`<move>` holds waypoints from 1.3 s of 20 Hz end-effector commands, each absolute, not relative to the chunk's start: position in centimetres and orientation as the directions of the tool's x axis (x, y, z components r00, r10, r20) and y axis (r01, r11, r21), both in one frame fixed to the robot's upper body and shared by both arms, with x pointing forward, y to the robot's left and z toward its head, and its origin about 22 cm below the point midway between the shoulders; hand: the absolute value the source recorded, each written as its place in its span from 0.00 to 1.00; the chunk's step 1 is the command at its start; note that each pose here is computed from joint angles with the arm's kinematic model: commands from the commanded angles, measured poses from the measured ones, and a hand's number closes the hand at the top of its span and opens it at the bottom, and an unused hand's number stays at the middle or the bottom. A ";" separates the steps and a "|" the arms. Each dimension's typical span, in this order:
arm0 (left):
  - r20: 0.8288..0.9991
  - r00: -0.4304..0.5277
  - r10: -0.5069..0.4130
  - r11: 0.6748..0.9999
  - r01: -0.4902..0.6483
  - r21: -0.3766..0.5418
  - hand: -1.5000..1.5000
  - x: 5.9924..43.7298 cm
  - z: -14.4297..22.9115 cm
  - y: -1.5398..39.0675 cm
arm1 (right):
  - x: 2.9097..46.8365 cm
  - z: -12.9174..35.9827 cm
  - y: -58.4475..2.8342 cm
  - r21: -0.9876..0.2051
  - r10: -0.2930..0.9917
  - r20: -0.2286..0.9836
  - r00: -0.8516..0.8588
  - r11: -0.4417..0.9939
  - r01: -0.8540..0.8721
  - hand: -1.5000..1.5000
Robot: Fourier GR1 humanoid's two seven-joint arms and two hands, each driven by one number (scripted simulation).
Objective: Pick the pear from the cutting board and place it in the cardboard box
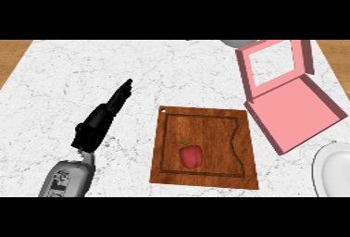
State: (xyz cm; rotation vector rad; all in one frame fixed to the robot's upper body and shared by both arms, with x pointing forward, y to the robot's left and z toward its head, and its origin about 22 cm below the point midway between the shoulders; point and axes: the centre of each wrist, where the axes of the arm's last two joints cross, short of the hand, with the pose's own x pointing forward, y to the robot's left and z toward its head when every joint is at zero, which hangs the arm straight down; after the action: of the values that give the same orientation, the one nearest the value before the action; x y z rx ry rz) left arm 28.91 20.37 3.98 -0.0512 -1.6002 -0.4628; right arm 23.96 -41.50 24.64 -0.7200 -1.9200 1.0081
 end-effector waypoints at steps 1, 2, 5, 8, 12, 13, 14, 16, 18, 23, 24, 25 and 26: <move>0.966 -0.097 -0.242 0.913 0.313 0.260 0.50 27.2 4.0 21.3 | 26.4 23.2 -41.2 -0.884 0.806 0.348 -0.478 0.452 0.120 1.00; 0.960 -0.101 -0.261 0.909 0.310 0.279 0.50 27.8 4.9 20.6 | 27.2 22.7 -39.5 -0.887 0.804 0.341 -0.488 0.447 0.117 1.00; 0.968 -0.092 -0.234 0.915 0.315 0.251 0.50 28.4 5.1 21.0 | 29.1 21.5 -38.9 -0.899 0.822 0.334 -0.462 0.425 0.106 1.00; 0.966 -0.103 -0.238 0.921 0.292 0.258 0.50 28.3 3.2 21.3 | 30.0 16.3 -37.0 -0.918 0.833 0.294 -0.469 0.383 0.104 1.00; 0.964 -0.090 -0.250 0.917 0.296 0.266 0.50 29.5 5.3 20.3 | 32.4 15.2 -37.7 -0.898 0.819 0.408 -0.404 0.439 -0.016 1.00; 0.961 -0.116 -0.251 0.914 0.300 0.275 0.50 29.1 4.7 22.1 | 33.4 14.4 -37.6 -0.883 0.822 0.446 -0.355 0.469 -0.025 1.00; 0.962 -0.108 -0.251 0.912 0.308 0.272 0.50 29.3 5.2 21.1 | 33.6 13.8 -36.9 -0.867 0.815 0.488 -0.313 0.494 -0.065 0.00; 0.963 -0.099 -0.250 0.914 0.305 0.268 0.50 29.7 3.6 20.5 | 34.7 12.8 -37.2 -0.840 0.791 0.541 -0.286 0.526 -0.133 0.00; 0.961 -0.100 -0.256 0.912 0.306 0.275 0.50 30.1 3.9 20.7 | 35.1 11.7 -38.0 -0.835 0.782 0.550 -0.295 0.526 -0.161 0.00; 0.965 -0.095 -0.243 0.915 0.308 0.261 0.50 28.7 5.7 20.2 | 35.7 9.5 -37.4 -0.704 0.634 0.698 -0.333 0.694 -0.154 0.00; 0.962 -0.098 -0.254 0.916 0.295 0.272 0.50 28.6 4.2 21.1 | 36.5 10.8 -39.2 -0.667 0.599 0.729 -0.331 0.731 -0.146 0.00; 0.966 -0.099 -0.238 0.916 0.309 0.257 0.50 28.2 4.1 20.1 | 36.5 10.6 -39.5 -0.606 0.543 0.766 -0.343 0.789 -0.104 0.00; 0.964 -0.103 -0.243 0.915 0.305 0.263 0.50 28.0 5.5 20.5 | 36.1 9.9 -39.5 -0.548 0.498 0.799 -0.337 0.834 -0.069 0.00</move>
State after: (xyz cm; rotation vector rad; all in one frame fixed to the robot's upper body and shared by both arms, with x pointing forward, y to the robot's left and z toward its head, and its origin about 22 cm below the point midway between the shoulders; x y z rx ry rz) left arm 28.60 20.46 4.68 -0.0469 -1.6059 -0.4604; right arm 35.98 -38.65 10.86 -0.4152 -1.7471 0.8141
